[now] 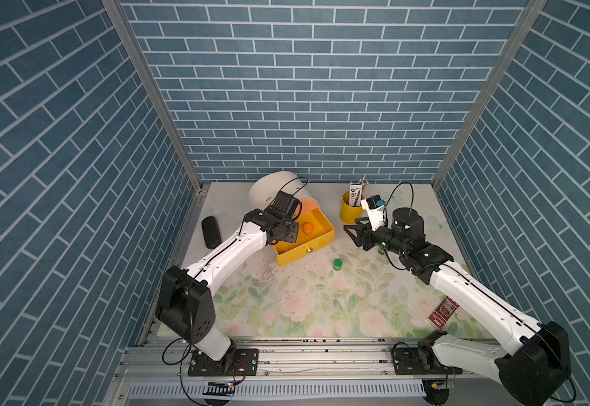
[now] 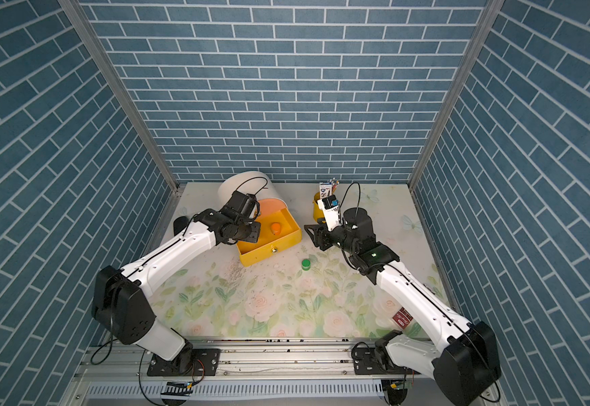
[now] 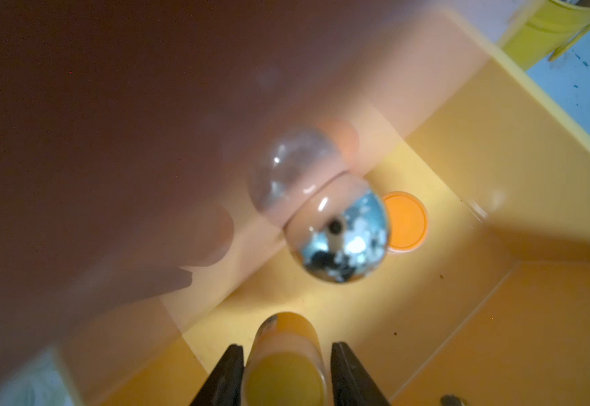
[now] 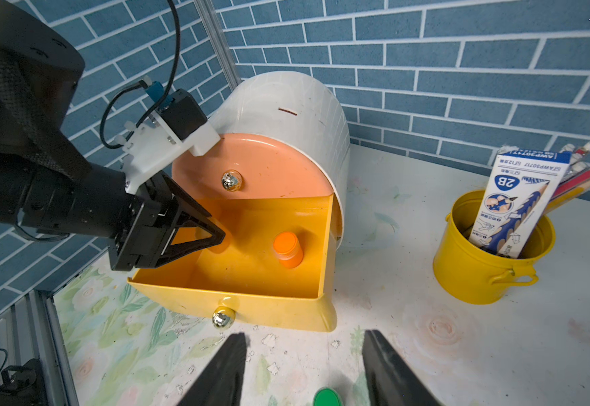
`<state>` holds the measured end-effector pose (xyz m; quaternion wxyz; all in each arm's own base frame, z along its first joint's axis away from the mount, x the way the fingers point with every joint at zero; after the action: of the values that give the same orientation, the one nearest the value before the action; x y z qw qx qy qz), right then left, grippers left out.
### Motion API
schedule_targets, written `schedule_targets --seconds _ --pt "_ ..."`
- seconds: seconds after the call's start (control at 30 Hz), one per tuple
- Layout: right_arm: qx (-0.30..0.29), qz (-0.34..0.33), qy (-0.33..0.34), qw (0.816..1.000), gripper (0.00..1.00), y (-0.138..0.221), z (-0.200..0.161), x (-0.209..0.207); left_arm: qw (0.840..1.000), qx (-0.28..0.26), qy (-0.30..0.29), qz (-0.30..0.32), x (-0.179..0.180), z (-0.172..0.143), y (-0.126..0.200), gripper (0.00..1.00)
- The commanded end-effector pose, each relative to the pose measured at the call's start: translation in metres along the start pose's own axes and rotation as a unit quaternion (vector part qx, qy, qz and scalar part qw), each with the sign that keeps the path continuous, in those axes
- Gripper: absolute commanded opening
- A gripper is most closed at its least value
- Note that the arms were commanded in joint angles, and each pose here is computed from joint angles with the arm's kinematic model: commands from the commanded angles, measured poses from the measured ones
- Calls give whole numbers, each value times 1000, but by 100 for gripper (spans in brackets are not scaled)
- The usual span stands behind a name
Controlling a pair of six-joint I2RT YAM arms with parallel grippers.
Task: Put the paint cans in the drawer according to color
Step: Place the paint can in the drawer, then close the drawer in the storage box.
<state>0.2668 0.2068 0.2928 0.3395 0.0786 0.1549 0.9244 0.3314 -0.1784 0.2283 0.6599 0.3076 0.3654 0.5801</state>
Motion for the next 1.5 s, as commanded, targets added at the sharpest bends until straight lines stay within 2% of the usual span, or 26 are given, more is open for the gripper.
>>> schedule_targets --seconds 0.0,0.17,0.37,0.6,0.8,1.03,1.1,1.23,1.47 --pt "-16 -2 20 1000 57 1 8 1 1000 7 0 -3 4 -4 5 53" --pt "-15 0 21 1000 57 1 10 3 1000 -2 1 -7 3 2 15 57" --pt "-17 6 26 1000 57 1 9 8 999 -43 4 -29 -1 23 49 61" --pt "-22 25 40 999 57 -1 1 26 993 -107 20 -47 11 67 93 67" --pt "-30 55 40 997 57 -5 -17 48 986 -146 54 -67 43 117 106 73" --pt "8 67 7 998 54 -28 -57 66 979 -158 85 -101 75 161 87 74" --pt "14 72 6 997 54 -33 -65 72 977 -159 94 -106 85 170 77 78" --pt "32 85 -10 996 54 -46 -76 80 973 -167 116 -107 107 188 56 96" --pt "44 110 -14 993 54 -65 -86 99 976 -159 108 -101 121 204 14 100"
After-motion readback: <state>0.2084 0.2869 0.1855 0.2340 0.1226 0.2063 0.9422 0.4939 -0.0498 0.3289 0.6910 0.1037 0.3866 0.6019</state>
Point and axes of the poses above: each gripper's point midway between its finger pads, its own y axis back along the fingers, its own x axis along the line the jaws close on, z = x × y, the point moved 6 cm from there along y, back along the fingers, and after that the axes turned 11 degrees about y, right-handed, at the moved point
